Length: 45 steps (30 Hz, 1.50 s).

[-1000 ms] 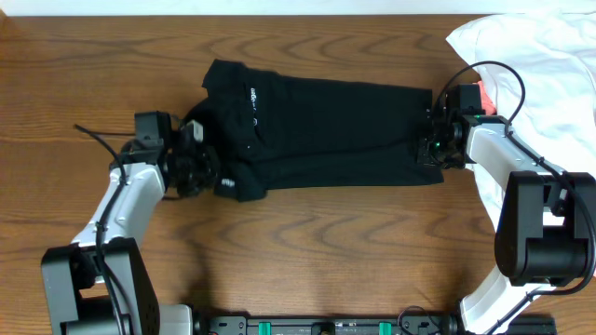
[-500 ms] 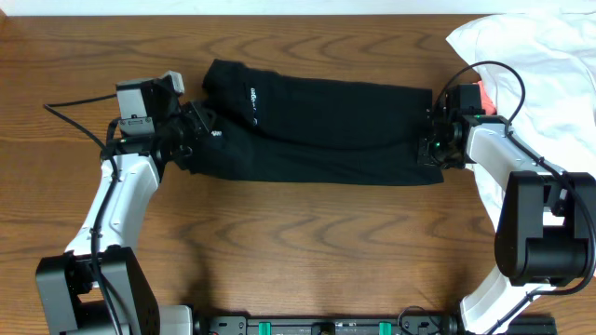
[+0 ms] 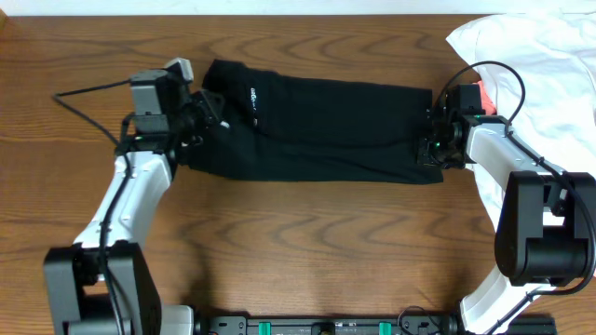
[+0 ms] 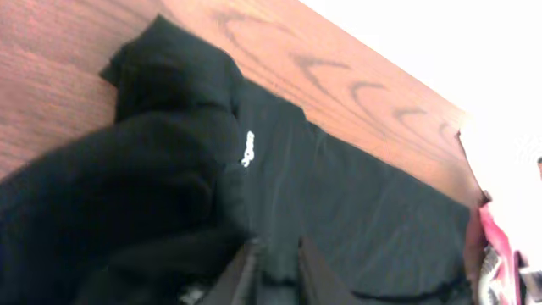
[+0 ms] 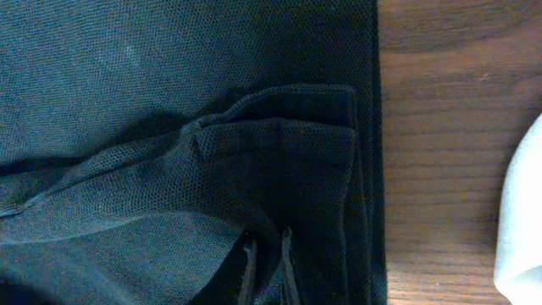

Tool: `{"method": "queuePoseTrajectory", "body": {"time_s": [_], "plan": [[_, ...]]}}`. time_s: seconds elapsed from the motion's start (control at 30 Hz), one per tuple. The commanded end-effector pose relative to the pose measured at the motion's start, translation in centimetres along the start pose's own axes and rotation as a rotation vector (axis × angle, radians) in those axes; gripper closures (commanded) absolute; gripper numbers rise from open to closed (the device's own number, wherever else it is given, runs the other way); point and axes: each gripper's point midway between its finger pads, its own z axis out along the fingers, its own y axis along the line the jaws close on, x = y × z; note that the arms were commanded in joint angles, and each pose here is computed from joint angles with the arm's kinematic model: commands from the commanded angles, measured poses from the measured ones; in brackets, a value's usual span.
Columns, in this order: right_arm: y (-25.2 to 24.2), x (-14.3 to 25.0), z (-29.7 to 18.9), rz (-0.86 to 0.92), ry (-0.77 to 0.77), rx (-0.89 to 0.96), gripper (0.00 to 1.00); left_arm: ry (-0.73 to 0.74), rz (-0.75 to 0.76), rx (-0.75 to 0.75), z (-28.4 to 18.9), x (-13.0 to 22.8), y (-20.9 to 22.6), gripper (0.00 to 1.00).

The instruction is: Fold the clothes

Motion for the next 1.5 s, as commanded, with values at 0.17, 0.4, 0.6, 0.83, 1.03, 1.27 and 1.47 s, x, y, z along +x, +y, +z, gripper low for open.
{"method": "queuePoseTrajectory", "body": {"time_s": [0.17, 0.4, 0.6, 0.83, 1.03, 1.27, 1.47], "plan": [[-0.3, 2.3, 1.3, -0.004, 0.076, 0.012, 0.89, -0.003, -0.001, -0.128, 2.8, 0.5, 3.3, 0.78], [-0.3, 2.3, 1.3, -0.004, 0.076, 0.012, 0.89, 0.043, 0.001, -0.012, 2.4, 1.1, 1.0, 0.78], [-0.3, 2.3, 1.3, -0.004, 0.076, 0.012, 0.89, 0.296, -0.097, 0.094, 1.1, 6.9, -1.6, 0.88], [-0.3, 2.4, 1.3, -0.003, 0.08, 0.013, 0.89, 0.487, -0.093, -0.146, -0.3, 12.8, 1.4, 0.93], [-0.4, 2.8, 1.3, -0.001, 0.095, 0.015, 0.89, 0.501, -0.083, -0.152, -0.3, 13.3, 1.1, 0.7], [-0.4, 2.8, 1.3, -0.001, 0.095, 0.015, 0.89, 0.48, -0.07, -0.194, -0.2, 13.0, 1.9, 0.5], [-0.3, 2.8, 1.3, -0.001, 0.096, 0.015, 0.89, 0.457, -0.068, -0.183, 0.6, 13.0, 2.2, 0.5]]}}
